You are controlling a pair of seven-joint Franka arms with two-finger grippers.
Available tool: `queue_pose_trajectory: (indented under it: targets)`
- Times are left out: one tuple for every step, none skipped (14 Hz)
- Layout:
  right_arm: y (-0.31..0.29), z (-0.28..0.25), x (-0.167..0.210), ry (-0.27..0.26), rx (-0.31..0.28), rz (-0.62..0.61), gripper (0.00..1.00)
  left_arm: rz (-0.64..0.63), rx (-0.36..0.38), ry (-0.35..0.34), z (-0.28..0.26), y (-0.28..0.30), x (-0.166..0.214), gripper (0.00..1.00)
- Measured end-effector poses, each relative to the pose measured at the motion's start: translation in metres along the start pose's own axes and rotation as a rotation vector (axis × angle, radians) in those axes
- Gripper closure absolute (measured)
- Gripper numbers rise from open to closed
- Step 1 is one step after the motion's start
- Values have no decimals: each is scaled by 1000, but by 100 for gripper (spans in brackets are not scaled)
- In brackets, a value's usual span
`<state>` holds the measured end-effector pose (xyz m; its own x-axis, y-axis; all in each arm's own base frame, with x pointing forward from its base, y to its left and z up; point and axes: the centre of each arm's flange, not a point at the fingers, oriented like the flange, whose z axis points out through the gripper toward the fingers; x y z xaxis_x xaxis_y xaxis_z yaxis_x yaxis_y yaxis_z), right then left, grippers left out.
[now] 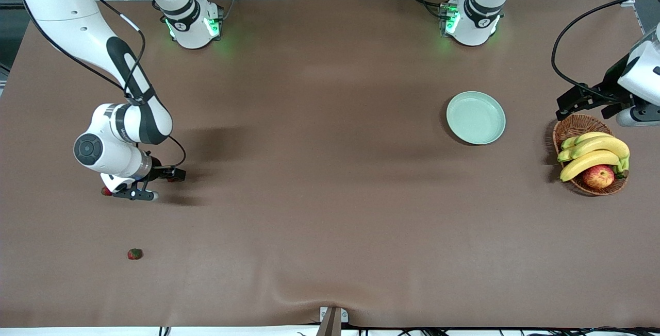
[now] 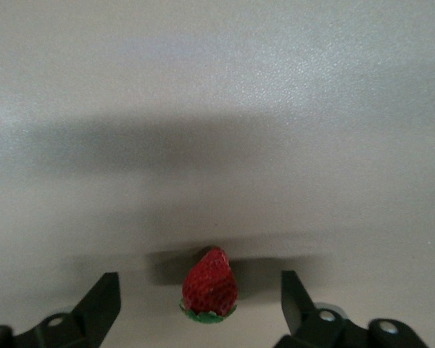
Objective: Collect all strawberries into plate
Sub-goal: 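Reach the right gripper to a red strawberry and grasp it, then carry the strawberry to mid-table with the right gripper while the left gripper approaches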
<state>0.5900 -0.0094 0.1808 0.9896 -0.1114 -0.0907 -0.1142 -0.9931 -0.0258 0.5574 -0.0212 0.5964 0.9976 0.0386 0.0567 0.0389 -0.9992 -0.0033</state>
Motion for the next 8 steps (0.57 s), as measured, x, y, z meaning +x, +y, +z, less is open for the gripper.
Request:
queue_pose_trajectory:
  targets:
    - [0, 1, 0, -3, 0, 0, 6, 0, 0, -1, 0, 0, 0, 0]
    - [0, 3, -1, -9, -1, 0, 12, 0, 0, -1, 1, 0, 0, 0]
    - [0, 4, -1, -13, -1, 0, 21, 0, 0, -1, 1, 0, 0, 0]
    - [0, 6, -2, -16, -1, 0, 34, 1, 0, -1, 1, 0, 0, 0]
    - [0, 7, -2, -18, -1, 0, 44, 0, 0, -1, 1, 0, 0, 0]
    - [0, 7, -2, -19, -1, 0, 54, 0, 0, -2, 1, 0, 0, 0]
    - [1, 5, -1, -16, -2, 1, 67, 0, 0, -2, 2, 0, 0, 0]
    - [0, 3, 0, -11, -1, 0, 69, 0, 0, -2, 2, 0, 0, 0]
